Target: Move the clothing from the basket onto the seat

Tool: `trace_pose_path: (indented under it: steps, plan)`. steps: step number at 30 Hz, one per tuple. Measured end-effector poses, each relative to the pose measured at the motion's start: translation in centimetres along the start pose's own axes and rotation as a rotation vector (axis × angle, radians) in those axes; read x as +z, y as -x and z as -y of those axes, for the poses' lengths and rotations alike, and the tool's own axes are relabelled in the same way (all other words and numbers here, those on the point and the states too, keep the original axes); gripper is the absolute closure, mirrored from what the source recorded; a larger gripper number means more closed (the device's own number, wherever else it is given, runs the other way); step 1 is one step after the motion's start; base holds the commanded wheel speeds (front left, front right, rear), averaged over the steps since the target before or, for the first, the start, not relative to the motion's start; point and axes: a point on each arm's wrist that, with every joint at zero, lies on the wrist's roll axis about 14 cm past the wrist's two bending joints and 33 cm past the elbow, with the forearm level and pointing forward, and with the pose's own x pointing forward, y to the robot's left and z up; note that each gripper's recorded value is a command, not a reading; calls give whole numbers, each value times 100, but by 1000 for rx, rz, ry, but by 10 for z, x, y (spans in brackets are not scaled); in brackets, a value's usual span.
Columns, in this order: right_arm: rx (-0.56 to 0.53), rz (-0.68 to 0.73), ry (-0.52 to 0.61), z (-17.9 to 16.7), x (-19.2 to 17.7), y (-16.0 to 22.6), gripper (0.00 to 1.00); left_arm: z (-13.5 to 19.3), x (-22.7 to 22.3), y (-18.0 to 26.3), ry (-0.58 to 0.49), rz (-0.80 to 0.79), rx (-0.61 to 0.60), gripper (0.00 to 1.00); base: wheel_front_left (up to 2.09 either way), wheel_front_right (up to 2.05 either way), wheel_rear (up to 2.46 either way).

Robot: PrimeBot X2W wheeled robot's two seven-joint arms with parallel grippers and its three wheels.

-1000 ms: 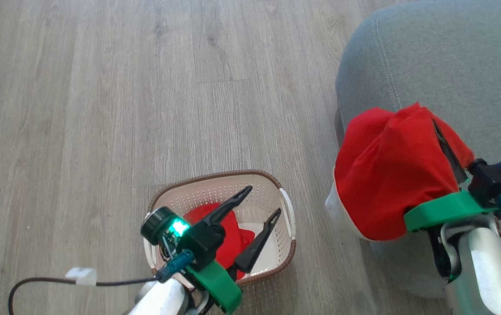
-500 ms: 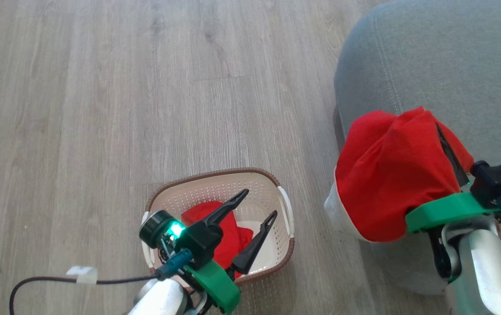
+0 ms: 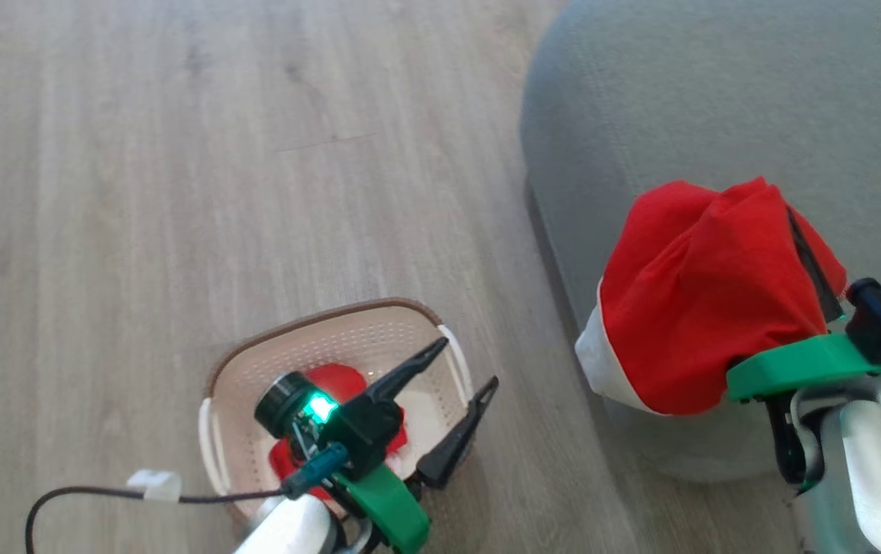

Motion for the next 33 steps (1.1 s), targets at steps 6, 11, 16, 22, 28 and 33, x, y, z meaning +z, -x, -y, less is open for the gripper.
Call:
trace_pose_path:
  steps: [6, 11, 16, 22, 28, 33]
  plan:
    - [-93, 8, 26, 33, 8, 17, 100, 22, -5, -16, 17, -3, -90, 0, 0, 0, 0]
    - [-184, 15, 52, 64, 16, 37, 100, 44, -6, -30, 34, 3, -178, 0, 0, 0, 0]
    - [-276, -7, 75, 91, 15, 64, 100, 68, -11, -41, 48, 0, -271, 0, 0, 0, 0]
    - [-400, -10, 97, 124, 22, 96, 100, 97, -18, -48, 78, -8, -380, 0, 0, 0, 0]
    - [-479, -38, 111, 141, 19, 119, 100, 110, -21, -52, 85, -7, -442, 0, 0, 0, 0]
    - [-499, -32, 95, 144, 20, 123, 100, 111, -20, -56, 88, 0, -453, 0, 0, 0, 0]
